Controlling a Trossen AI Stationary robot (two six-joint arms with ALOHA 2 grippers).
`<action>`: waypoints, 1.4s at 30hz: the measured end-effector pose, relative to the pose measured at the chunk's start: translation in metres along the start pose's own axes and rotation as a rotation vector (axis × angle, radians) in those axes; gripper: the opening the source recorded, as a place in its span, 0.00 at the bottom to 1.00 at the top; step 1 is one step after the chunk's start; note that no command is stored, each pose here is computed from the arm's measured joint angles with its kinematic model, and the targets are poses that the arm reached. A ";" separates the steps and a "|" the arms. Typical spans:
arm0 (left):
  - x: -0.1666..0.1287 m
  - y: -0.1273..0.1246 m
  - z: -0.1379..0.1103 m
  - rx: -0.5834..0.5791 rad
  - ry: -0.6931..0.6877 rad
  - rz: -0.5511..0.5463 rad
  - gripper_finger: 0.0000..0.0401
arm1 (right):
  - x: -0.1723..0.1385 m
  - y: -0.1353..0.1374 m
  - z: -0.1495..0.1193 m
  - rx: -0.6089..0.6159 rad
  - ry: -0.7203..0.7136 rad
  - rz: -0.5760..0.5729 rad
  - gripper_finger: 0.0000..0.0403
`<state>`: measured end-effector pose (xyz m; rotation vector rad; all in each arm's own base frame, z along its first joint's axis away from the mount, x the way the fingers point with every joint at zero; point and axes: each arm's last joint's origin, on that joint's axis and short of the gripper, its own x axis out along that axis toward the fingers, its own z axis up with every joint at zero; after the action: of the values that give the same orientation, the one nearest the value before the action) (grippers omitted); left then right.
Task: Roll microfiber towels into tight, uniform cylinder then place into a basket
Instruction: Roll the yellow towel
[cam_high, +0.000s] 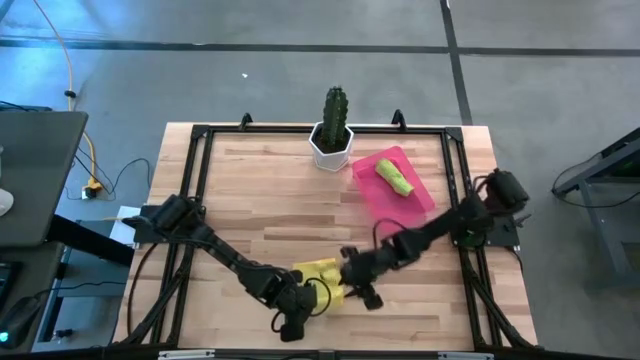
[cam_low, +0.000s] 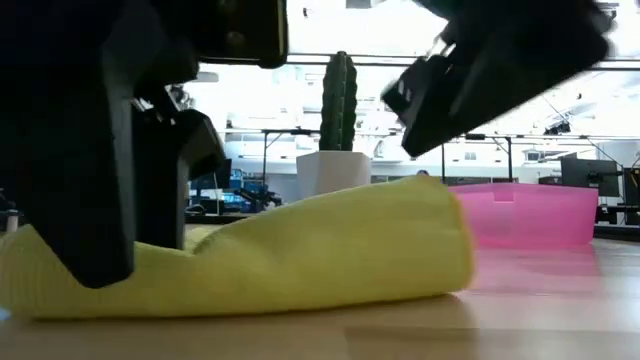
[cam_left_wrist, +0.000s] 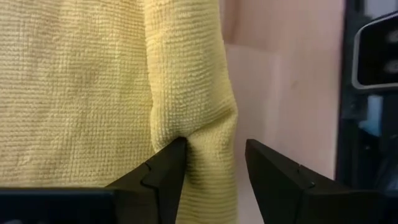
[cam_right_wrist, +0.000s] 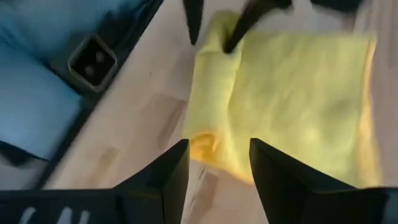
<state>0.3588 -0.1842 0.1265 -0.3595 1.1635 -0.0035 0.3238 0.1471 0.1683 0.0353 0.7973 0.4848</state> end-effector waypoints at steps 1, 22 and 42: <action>0.000 0.000 0.002 0.003 -0.013 -0.009 0.40 | 0.001 0.009 -0.001 -0.077 -0.006 -0.034 0.40; 0.023 0.035 0.038 -0.048 -0.137 -0.044 0.40 | 0.045 0.061 -0.039 -0.445 0.033 -0.359 0.39; 0.024 0.039 0.042 -0.142 -0.153 -0.069 0.40 | 0.039 0.058 -0.057 0.054 0.148 -0.423 0.19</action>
<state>0.3996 -0.1406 0.1091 -0.5163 1.0020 0.0459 0.2833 0.2072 0.1141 -0.1188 0.9339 0.0657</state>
